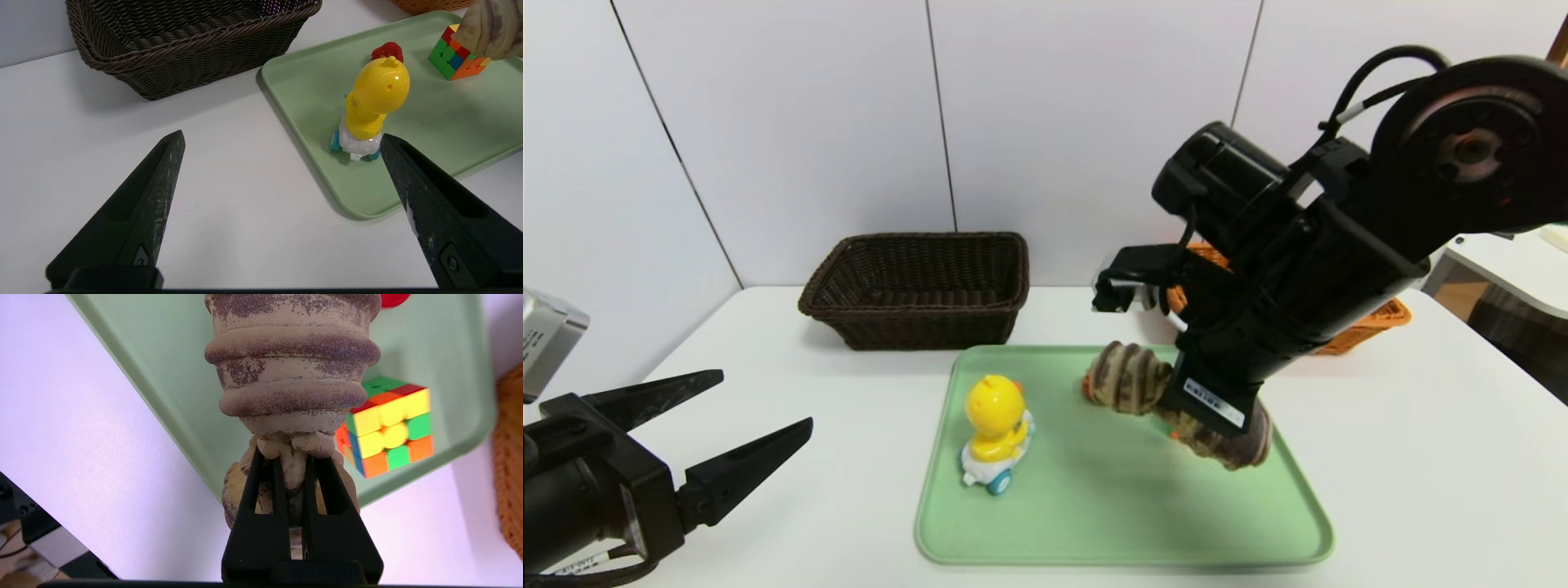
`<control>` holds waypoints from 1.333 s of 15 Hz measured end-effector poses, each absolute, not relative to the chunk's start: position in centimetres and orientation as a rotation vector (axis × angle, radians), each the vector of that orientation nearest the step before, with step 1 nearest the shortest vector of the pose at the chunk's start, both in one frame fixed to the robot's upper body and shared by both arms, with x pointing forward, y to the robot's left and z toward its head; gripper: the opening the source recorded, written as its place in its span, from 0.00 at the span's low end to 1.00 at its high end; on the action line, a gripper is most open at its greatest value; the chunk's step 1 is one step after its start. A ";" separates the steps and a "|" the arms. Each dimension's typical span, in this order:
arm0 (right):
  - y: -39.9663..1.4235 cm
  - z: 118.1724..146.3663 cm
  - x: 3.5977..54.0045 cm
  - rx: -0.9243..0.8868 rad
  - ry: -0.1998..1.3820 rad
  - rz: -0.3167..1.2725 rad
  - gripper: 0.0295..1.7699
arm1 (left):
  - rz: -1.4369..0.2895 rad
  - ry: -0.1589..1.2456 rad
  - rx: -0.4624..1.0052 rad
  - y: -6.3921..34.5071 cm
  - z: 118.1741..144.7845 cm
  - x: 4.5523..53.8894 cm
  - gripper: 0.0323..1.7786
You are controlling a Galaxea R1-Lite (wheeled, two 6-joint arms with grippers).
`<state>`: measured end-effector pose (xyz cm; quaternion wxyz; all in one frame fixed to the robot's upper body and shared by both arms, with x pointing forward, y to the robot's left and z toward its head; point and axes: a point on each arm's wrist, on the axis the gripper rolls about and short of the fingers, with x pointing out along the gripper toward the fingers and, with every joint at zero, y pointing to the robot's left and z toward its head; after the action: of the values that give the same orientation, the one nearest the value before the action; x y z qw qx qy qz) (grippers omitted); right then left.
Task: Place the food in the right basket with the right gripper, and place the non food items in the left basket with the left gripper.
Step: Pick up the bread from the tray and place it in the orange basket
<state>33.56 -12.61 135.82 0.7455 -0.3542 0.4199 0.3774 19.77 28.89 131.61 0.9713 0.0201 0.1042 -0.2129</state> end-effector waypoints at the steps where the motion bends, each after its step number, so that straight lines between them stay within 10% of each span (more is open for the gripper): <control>1: -12.7 136.8 33.5 -0.760 0.882 0.821 0.07 | -0.431 0.210 0.040 28.9 131.6 19.8 0.95; 14: -15.2 144.7 37.1 -0.529 0.320 0.627 0.07 | -0.429 0.205 0.038 28.9 131.7 19.7 0.95; 20: -19.2 144.1 40.6 -0.506 0.337 0.527 0.07 | -0.429 0.207 0.039 29.0 131.6 19.7 0.95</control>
<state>40.58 -19.20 144.09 0.9201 -0.2463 0.1642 0.2566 19.65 28.96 131.62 0.9716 0.0192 0.1023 -0.2125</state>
